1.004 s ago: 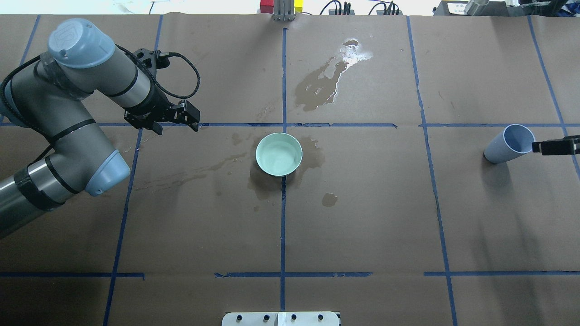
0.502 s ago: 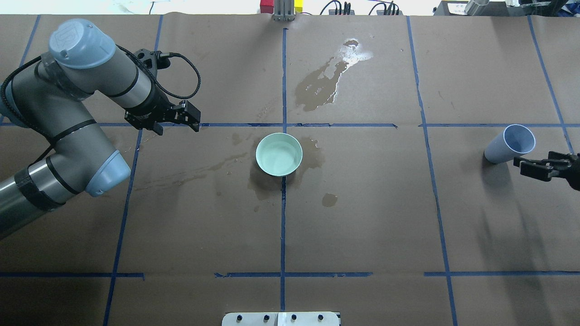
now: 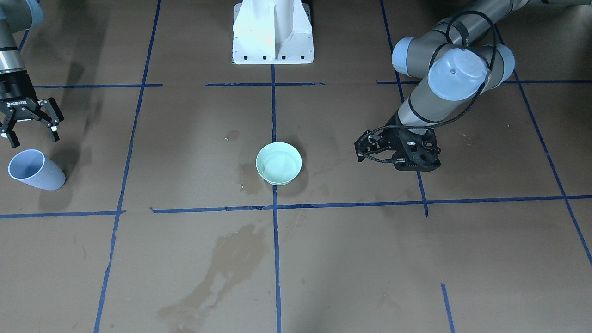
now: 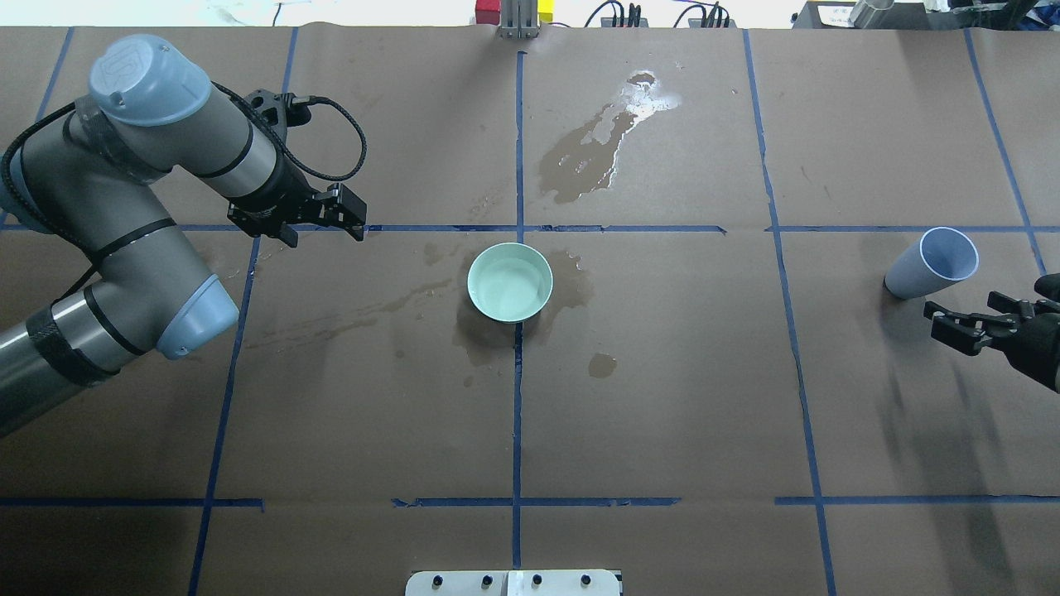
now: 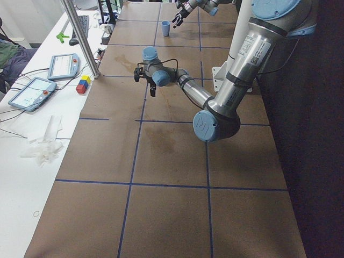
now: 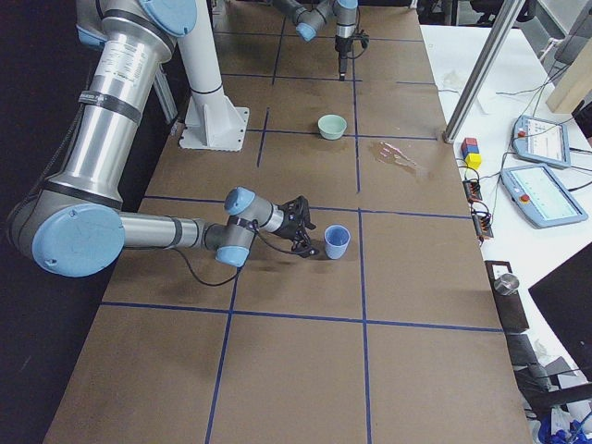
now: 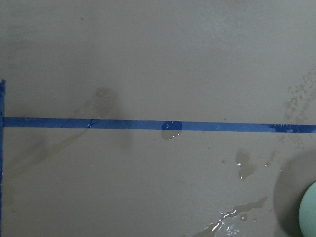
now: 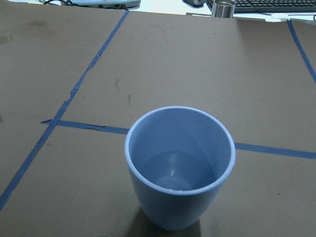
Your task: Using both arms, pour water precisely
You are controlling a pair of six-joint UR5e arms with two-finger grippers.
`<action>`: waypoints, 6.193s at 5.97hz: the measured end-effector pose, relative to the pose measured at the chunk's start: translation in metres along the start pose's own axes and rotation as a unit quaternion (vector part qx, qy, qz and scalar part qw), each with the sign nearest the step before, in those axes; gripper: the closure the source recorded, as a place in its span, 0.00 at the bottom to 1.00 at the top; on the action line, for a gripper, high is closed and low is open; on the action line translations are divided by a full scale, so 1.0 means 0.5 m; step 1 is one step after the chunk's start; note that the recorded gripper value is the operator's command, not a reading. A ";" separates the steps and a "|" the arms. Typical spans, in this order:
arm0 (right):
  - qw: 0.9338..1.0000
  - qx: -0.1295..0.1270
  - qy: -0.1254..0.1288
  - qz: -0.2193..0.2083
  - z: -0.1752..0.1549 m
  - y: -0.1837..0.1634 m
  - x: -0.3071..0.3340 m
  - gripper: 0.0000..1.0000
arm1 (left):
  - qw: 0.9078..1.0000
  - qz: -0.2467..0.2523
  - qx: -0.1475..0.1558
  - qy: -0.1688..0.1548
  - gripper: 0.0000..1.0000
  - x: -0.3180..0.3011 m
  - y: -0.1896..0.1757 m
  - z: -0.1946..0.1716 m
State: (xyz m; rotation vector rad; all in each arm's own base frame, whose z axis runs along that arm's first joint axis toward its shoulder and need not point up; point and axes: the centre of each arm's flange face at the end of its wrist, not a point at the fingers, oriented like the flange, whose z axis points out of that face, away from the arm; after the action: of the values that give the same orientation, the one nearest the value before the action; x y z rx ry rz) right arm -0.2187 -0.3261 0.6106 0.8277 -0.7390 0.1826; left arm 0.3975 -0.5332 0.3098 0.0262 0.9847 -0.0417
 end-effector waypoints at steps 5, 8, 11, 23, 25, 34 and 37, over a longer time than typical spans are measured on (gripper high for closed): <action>0.998 0.060 0.005 -0.006 0.110 0.050 -0.011 0.00 | 1.000 0.001 0.000 0.000 0.00 0.000 0.001 0.001; 0.997 0.074 0.015 -0.009 0.119 0.047 -0.009 0.00 | 1.000 0.001 -0.001 0.000 0.00 0.001 0.002 0.002; 0.995 0.091 0.027 -0.011 0.129 0.028 -0.004 0.00 | 1.000 0.002 -0.001 0.000 0.00 0.003 0.002 0.002; 0.987 0.156 0.021 -0.030 0.151 -0.079 -0.023 0.98 | 1.000 0.001 -0.001 0.001 0.00 0.004 0.004 0.003; 0.979 0.181 -0.006 -0.098 0.099 -0.164 -0.114 0.98 | 1.000 0.001 -0.001 0.001 0.00 0.006 0.003 0.002; 0.963 0.109 0.073 -0.233 0.149 -0.251 -0.882 1.00 | 1.000 -0.011 0.004 0.011 0.00 0.029 0.006 -0.017; 0.939 0.106 0.110 -0.308 0.146 -0.203 -0.944 1.00 | 1.000 -0.012 0.003 0.011 0.00 0.028 0.007 -0.017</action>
State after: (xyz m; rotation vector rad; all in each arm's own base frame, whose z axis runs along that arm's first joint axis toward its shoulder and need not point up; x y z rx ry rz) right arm -0.5636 -0.3870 0.2701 1.1848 -0.2258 -0.2102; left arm 0.3985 -0.5296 0.2936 0.0207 1.0071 -0.0656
